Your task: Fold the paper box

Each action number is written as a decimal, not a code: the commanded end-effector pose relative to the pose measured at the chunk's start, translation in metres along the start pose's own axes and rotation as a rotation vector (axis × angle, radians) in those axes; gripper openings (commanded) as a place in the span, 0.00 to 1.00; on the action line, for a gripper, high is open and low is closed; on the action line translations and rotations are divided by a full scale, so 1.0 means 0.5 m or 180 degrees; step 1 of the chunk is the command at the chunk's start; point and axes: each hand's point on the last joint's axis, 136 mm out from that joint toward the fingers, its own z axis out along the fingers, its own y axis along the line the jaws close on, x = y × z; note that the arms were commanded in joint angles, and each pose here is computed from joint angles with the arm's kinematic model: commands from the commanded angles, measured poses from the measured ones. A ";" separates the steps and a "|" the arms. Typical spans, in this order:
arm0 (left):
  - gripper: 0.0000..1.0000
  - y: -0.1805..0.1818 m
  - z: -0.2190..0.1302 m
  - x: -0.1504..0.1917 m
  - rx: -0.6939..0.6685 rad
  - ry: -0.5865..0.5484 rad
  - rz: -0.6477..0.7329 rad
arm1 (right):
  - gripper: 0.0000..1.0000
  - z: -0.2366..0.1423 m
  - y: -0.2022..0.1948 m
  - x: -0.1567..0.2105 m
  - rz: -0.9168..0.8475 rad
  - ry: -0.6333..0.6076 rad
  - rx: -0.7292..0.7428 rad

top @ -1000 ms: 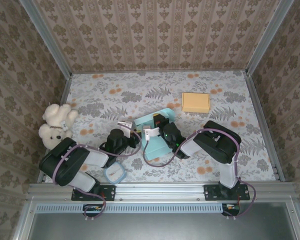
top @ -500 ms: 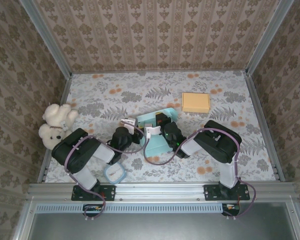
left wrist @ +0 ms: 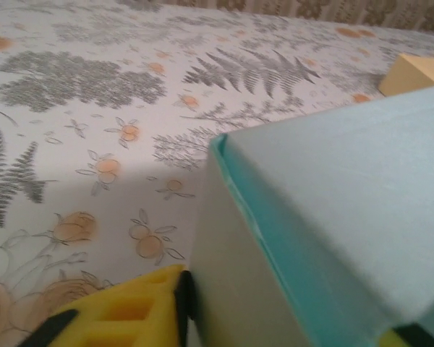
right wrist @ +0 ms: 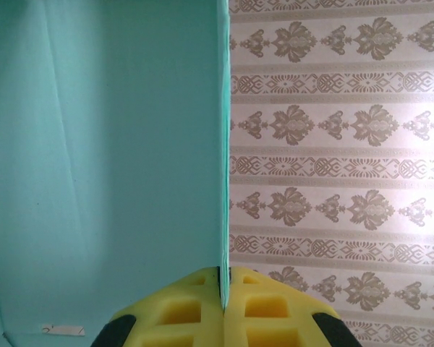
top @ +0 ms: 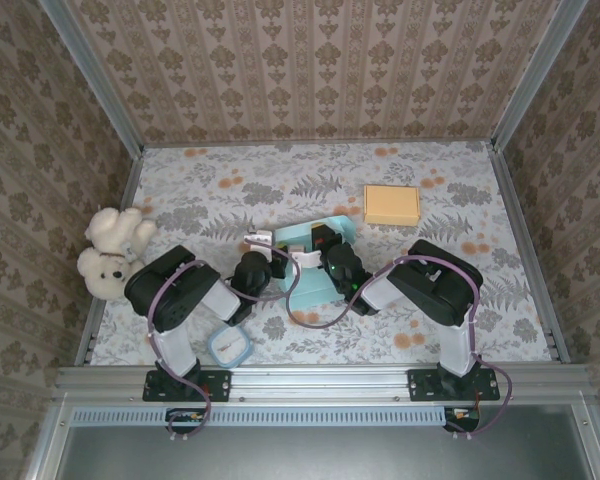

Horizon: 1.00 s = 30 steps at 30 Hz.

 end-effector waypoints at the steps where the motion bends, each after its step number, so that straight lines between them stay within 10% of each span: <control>1: 0.21 0.008 0.013 -0.064 -0.0217 -0.0382 -0.0324 | 0.00 -0.009 0.089 -0.040 -0.0077 -0.0290 -0.0448; 10: 0.09 0.124 0.005 -0.040 -0.1425 0.0036 -0.0174 | 0.00 -0.001 0.077 -0.024 -0.0026 -0.0157 -0.0411; 30: 0.15 0.189 0.016 -0.057 -0.2296 0.0226 0.0445 | 0.00 0.003 0.073 -0.017 0.0086 -0.0105 -0.0437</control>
